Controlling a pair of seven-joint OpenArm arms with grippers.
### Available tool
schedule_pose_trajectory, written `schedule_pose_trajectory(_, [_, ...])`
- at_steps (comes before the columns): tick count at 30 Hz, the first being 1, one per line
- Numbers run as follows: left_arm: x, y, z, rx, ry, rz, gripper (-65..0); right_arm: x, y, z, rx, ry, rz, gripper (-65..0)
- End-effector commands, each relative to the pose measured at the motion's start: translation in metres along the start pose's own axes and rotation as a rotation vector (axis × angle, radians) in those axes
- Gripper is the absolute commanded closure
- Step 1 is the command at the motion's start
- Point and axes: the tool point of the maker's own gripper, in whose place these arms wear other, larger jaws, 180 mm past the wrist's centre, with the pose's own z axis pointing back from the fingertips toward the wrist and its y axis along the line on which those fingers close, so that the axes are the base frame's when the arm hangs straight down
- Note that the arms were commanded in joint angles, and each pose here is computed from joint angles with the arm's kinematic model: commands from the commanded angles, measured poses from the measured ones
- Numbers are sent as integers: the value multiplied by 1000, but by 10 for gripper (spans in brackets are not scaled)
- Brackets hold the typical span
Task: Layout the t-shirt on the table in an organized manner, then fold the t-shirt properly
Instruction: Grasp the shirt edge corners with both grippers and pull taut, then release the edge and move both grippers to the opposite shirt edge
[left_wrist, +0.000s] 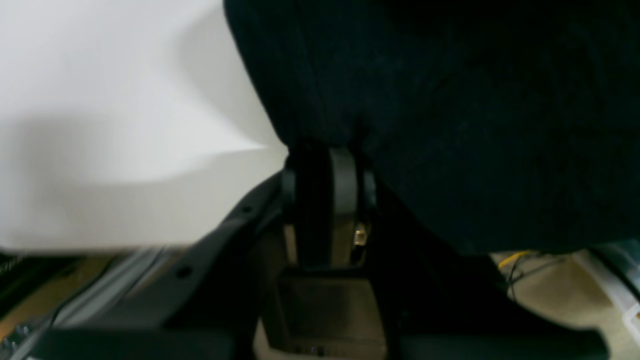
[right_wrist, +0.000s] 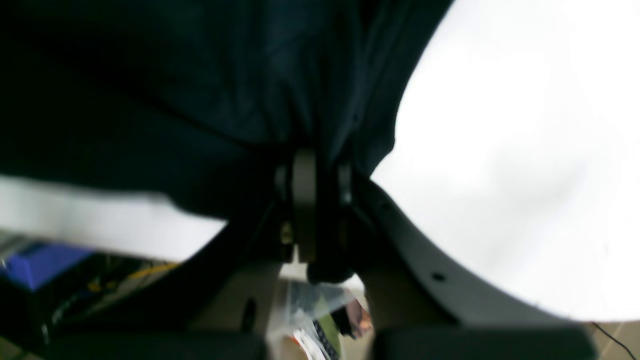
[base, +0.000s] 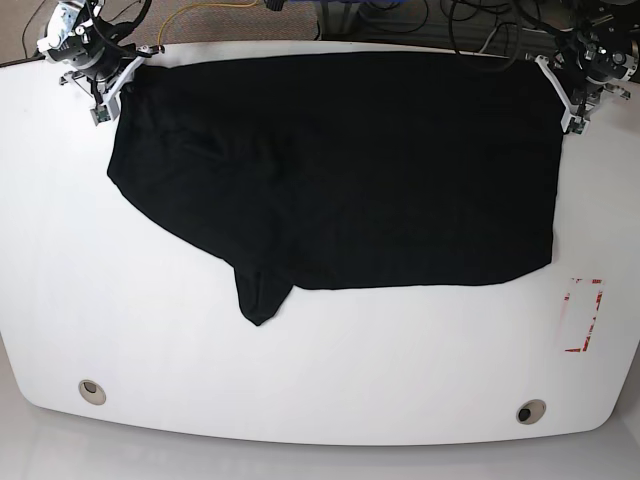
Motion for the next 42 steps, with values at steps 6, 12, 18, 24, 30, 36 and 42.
schedule_pose_trajectory(6, [-22,13,3,37,113,-46,-67,-3,-14,14,-38,16,54,-43])
schedule_pose_trajectory(12, [-20,15,3,42,112,-51,-69,6,-11,18,-40,2,96,-201])
schedule_pose_trajectory(18, [-13,17,6,54,96,-62,-106,10,-7,25,-41,-3,143,-447])
schedule_pose_trajectory(24, [7,24,16,90,61,-77,-250,23,-4,34,-53,-39,177,-563])
schedule_pose_trajectory(30, [29,31,23,125,40,-70,-329,38,-5,37,-66,-78,188,-560])
schedule_pose_trajectory(36, [59,46,41,195,4,-74,-333,59,-9,37,-89,-110,195,-560])
schedule_pose_trajectory(42, [94,66,60,268,-56,-64,-333,80,-15,37,-113,-134,188,-560])
